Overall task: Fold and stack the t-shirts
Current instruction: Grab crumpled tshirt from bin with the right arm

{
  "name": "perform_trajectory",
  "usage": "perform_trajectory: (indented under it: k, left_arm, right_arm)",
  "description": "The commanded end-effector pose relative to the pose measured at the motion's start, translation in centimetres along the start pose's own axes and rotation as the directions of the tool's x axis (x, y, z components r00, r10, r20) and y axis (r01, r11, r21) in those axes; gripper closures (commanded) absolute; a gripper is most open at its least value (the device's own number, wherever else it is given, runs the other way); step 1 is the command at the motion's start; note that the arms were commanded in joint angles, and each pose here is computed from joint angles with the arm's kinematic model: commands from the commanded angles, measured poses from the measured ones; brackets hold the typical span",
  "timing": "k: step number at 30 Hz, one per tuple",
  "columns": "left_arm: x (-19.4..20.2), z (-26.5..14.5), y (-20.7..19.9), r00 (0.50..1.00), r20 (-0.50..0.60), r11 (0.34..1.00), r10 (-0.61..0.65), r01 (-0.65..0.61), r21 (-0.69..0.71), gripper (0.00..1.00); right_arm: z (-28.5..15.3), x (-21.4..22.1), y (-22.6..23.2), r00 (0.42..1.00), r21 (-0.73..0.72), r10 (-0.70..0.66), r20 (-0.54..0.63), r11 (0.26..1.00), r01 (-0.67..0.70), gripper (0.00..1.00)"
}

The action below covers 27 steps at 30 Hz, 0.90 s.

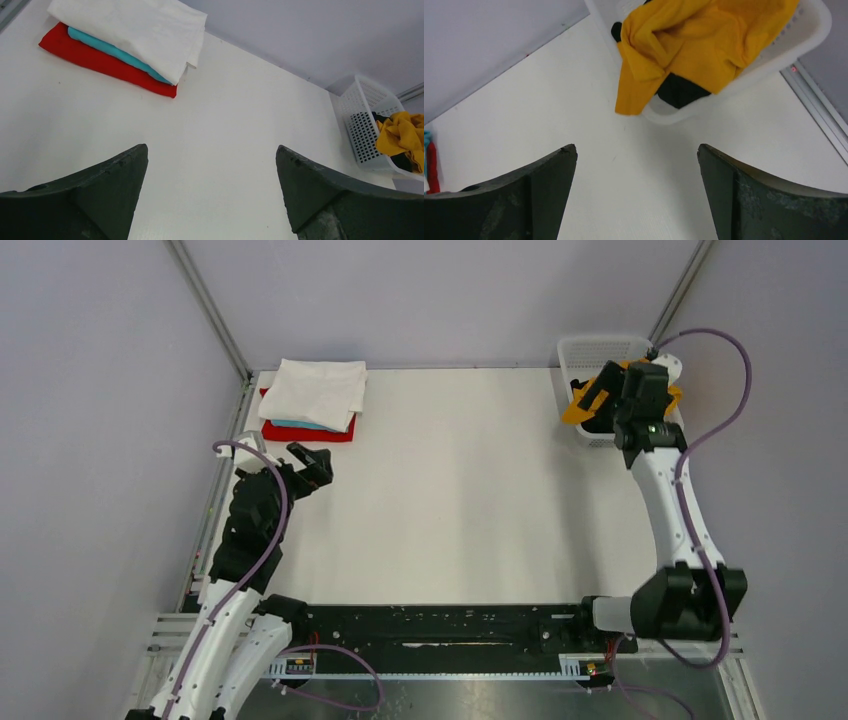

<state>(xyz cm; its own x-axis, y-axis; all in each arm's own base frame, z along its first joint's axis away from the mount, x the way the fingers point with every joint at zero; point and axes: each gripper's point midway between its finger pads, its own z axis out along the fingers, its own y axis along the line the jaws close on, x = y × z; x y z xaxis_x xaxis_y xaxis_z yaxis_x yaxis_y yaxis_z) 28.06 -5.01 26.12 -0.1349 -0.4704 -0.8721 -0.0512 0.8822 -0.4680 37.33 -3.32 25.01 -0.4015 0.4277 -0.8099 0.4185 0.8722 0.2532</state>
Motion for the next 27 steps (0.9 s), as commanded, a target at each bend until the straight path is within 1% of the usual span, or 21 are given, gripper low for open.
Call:
perform_trajectory:
  k: [1, 3, 5, 6, 7, 10, 11, 12, 13, 14, 15, 16, 17, 18, 20, 21, 23, 25, 27]
  left_arm:
    - [-1.0, 0.2, 0.0, 1.000, 0.020, 1.000, 0.010, -0.010, -0.017, 0.01]
    - [-0.9, 0.3, 0.0, 1.000, 0.016, 1.000, 0.012, -0.012, -0.021, 0.01]
    - [-0.7, 0.5, 0.1, 1.000, 0.010, 1.000, 0.014, -0.014, -0.025, 0.01]
    - [-0.7, 0.5, 0.1, 1.000, 0.009, 1.000, 0.016, -0.015, -0.025, 0.01]
    - [-0.7, 0.6, 0.1, 1.000, 0.009, 0.999, 0.016, -0.016, -0.028, 0.01]
    - [-0.5, 0.9, 0.3, 1.000, 0.000, 0.999, 0.016, -0.016, -0.035, 0.01]
    - [-0.4, 1.0, 0.2, 1.000, -0.004, 0.999, 0.017, -0.017, -0.036, 0.01]
    - [-0.3, 1.0, 0.2, 1.000, -0.007, 0.999, 0.019, -0.019, -0.035, 0.01]
    - [-0.3, 1.0, 0.3, 1.000, -0.010, 0.999, 0.022, -0.022, -0.037, 0.01]
    - [-0.3, 1.0, 0.3, 1.000, -0.010, 0.999, 0.024, -0.024, -0.042, 0.01]
    - [-0.4, 1.0, 0.5, 1.000, -0.009, 0.998, 0.026, -0.026, -0.050, 0.01]
    - [-0.4, 0.9, 0.6, 1.000, -0.007, 0.998, 0.026, -0.026, -0.056, 0.01]
    - [-0.5, 0.9, 0.6, 1.000, -0.004, 0.998, 0.024, -0.024, -0.055, 0.01]
    - [-0.5, 0.8, 0.5, 1.000, -0.003, 0.998, 0.024, -0.024, -0.051, 0.01]
    - [-0.5, 0.7, 0.0, 1.000, -0.004, 1.000, 0.024, -0.024, -0.020, 0.01]
    - [-0.4, 0.6, -0.2, 1.000, -0.003, 1.000, 0.024, -0.024, -0.007, 0.01]
    - [-0.4, 0.6, -0.4, 1.000, -0.002, 1.000, 0.024, -0.024, 0.007, 0.01]
    - [-0.5, 0.6, -0.5, 1.000, 0.000, 1.000, 0.021, -0.021, 0.010, 0.01]
    - [-0.5, 0.5, -0.7, 1.000, -0.002, 1.000, 0.019, -0.019, 0.019, 0.01]
  right_arm:
    - [3.5, -2.6, 0.0, 0.999, 0.055, -0.020, -0.045, 0.998, 0.022, 0.01]
    - [6.7, -2.6, -0.7, 0.994, 0.117, -0.019, -0.107, 0.993, 0.032, 0.01]
    - [8.5, -3.7, -1.3, 0.993, 0.172, -0.011, -0.115, 0.985, 0.031, 0.00]
    - [10.3, -3.0, -1.8, 0.988, 0.204, -0.009, -0.155, 0.978, 0.041, 0.00]
    - [11.3, -3.1, -1.9, 0.985, 0.221, -0.001, -0.171, 0.975, 0.039, 0.01]
    - [15.0, -2.6, -1.7, 0.977, 0.226, 0.005, -0.214, 0.973, 0.045, 0.01]
    - [16.3, -2.2, -1.3, 0.972, 0.204, -0.001, -0.234, 0.978, 0.050, 0.05]
    - [17.2, -2.6, -0.4, 0.970, 0.165, -0.011, -0.242, 0.985, 0.052, 0.12]
    - [17.9, -2.0, 0.1, 0.960, 0.133, -0.019, -0.280, 0.989, 0.059, 0.20]
    - [18.3, -1.9, 0.8, 0.951, 0.097, -0.024, -0.307, 0.994, 0.057, 0.30]
    - [18.5, -2.1, 1.4, 0.946, 0.072, -0.033, -0.324, 0.996, 0.059, 0.42]
    - [18.6, -2.3, 1.6, 0.943, 0.069, -0.037, -0.332, 0.996, 0.064, 0.57]
    - [18.4, -3.2, 1.5, 0.948, 0.085, -0.039, -0.316, 0.994, 0.069, 0.75]
    - [17.9, -4.1, 1.0, 0.953, 0.116, -0.044, -0.300, 0.990, 0.082, 0.86]
    - [16.4, -6.1, 1.0, 0.965, 0.127, -0.063, -0.253, 0.987, 0.098, 0.96]
    - [15.4, -7.3, 1.1, 0.972, 0.124, -0.073, -0.223, 0.987, 0.103, 0.98]
    - [13.1, -9.7, 1.2, 0.983, 0.126, -0.090, -0.159, 0.986, 0.111, 1.00]
    - [10.0, -12.3, 1.4, 0.992, 0.124, -0.095, -0.085, 0.987, 0.105, 1.00]
    - [7.2, -14.1, 2.1, 0.995, 0.089, -0.095, -0.031, 0.991, 0.097, 1.00]
